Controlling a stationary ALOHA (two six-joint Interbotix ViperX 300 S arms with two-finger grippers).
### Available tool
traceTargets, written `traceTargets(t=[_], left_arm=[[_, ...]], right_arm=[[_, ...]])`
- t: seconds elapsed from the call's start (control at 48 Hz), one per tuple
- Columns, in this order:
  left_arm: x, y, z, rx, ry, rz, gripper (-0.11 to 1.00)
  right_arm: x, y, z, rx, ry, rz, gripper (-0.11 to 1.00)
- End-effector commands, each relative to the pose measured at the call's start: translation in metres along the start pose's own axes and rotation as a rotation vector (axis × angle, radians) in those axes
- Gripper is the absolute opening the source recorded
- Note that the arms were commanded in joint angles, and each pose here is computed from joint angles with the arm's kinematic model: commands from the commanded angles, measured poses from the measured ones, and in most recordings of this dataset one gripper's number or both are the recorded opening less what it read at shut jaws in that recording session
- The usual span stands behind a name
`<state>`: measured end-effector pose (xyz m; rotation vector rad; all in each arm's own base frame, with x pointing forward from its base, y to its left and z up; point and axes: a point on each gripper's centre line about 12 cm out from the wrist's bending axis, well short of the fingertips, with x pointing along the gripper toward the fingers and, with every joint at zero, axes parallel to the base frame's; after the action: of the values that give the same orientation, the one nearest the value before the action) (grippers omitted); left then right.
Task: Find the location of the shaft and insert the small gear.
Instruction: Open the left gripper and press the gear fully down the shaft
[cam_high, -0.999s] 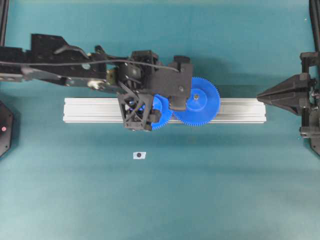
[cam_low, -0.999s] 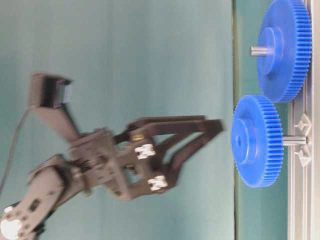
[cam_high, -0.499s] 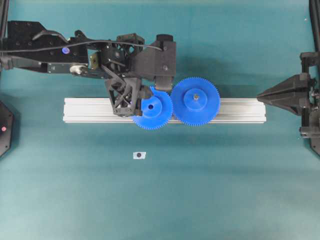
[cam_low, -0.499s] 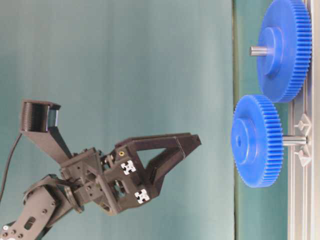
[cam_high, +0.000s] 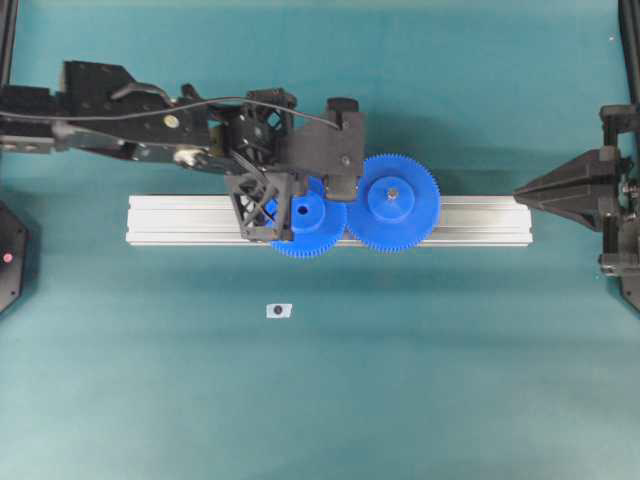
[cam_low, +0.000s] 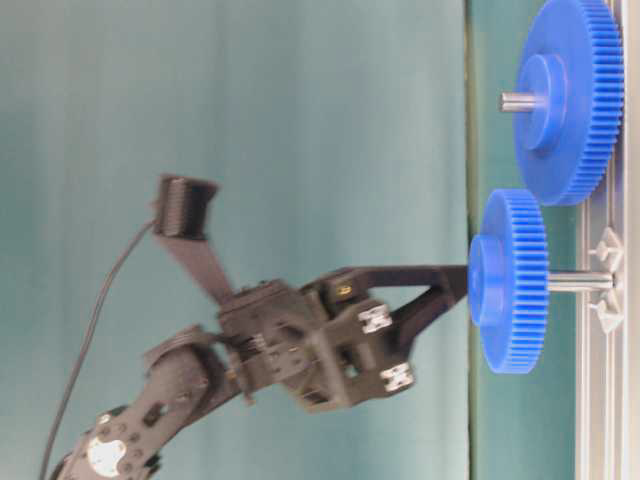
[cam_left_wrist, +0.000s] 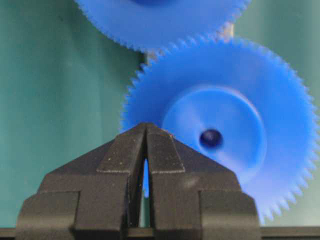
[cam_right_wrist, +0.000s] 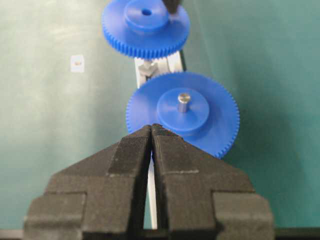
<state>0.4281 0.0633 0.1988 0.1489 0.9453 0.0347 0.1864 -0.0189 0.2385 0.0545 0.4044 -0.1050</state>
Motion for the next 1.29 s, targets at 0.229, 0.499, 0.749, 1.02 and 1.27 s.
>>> traceTargets(t=[0.229, 0.499, 0.749, 1.02, 1.27], left_arm=[[-0.039, 0.004, 0.028, 0.002, -0.074, 0.014, 0.01], [-0.069, -0.003, 0.045, 0.017, -0.147, 0.014, 0.01], [-0.049, -0.01, 0.031, 0.017, -0.106, -0.001, 0.01], [-0.012, -0.019, 0.019, 0.028, -0.06, -0.019, 0.01], [-0.025, -0.02, 0.029, 0.038, -0.076, -0.02, 0.01]], right_arm=[[0.0, 0.0, 0.004, 0.02, -0.015, -0.001, 0.1], [0.0, -0.001, 0.004, 0.022, -0.017, -0.005, 0.1], [0.0, -0.002, 0.005, 0.023, -0.023, -0.008, 0.1], [0.0, -0.002, 0.005, 0.025, -0.023, -0.007, 0.11], [0.0, -0.002, 0.005, 0.025, -0.023, -0.007, 0.11]])
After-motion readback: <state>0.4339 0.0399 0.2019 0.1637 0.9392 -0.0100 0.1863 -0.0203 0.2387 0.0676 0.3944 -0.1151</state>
